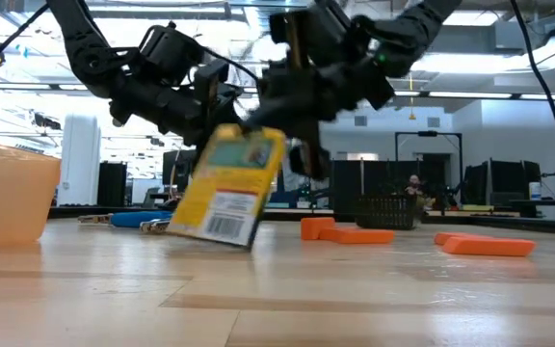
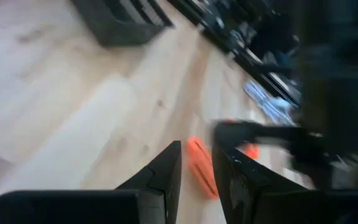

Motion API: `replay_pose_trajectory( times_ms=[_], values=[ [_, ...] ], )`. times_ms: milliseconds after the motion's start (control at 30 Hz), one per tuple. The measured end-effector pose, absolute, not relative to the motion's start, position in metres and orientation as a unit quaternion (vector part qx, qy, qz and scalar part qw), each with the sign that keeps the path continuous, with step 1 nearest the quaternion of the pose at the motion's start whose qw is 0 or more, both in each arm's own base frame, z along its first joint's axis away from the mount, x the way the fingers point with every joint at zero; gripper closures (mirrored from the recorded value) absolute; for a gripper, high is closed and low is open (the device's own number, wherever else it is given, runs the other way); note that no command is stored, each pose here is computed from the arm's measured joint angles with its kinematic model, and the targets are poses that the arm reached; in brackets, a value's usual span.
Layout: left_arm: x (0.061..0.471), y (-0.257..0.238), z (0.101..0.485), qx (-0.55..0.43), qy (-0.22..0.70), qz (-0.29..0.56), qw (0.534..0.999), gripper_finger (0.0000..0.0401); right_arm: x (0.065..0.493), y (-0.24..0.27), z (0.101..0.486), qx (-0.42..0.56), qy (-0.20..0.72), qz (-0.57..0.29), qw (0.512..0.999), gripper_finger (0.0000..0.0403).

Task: Pick & Place School Supplies
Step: Put the crayon box into the orange transparent bin

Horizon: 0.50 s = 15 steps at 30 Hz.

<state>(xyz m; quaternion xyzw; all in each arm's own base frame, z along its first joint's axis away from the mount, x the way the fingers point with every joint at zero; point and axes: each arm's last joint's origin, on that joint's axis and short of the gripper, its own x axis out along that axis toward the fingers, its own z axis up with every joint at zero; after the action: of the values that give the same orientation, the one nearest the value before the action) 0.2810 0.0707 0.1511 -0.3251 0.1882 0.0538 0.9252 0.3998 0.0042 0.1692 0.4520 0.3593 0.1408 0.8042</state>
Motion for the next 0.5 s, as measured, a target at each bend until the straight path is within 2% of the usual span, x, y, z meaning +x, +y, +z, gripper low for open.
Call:
replay_pose_trajectory(
  times_ms=[200, 500],
  values=[
    [0.274, 0.094, 0.151, -0.331, 0.172, 0.104, 0.922, 0.0316, 0.418, 0.004, 0.205, 0.441, 0.331, 0.169, 0.817, 0.0403],
    [0.268, 0.112, 0.151, -0.329, 0.162, 0.132, 0.921, 0.0316, 0.443, 0.004, 0.267, 0.421, 0.26, 0.211, 0.843, 0.0403]
  ],
)
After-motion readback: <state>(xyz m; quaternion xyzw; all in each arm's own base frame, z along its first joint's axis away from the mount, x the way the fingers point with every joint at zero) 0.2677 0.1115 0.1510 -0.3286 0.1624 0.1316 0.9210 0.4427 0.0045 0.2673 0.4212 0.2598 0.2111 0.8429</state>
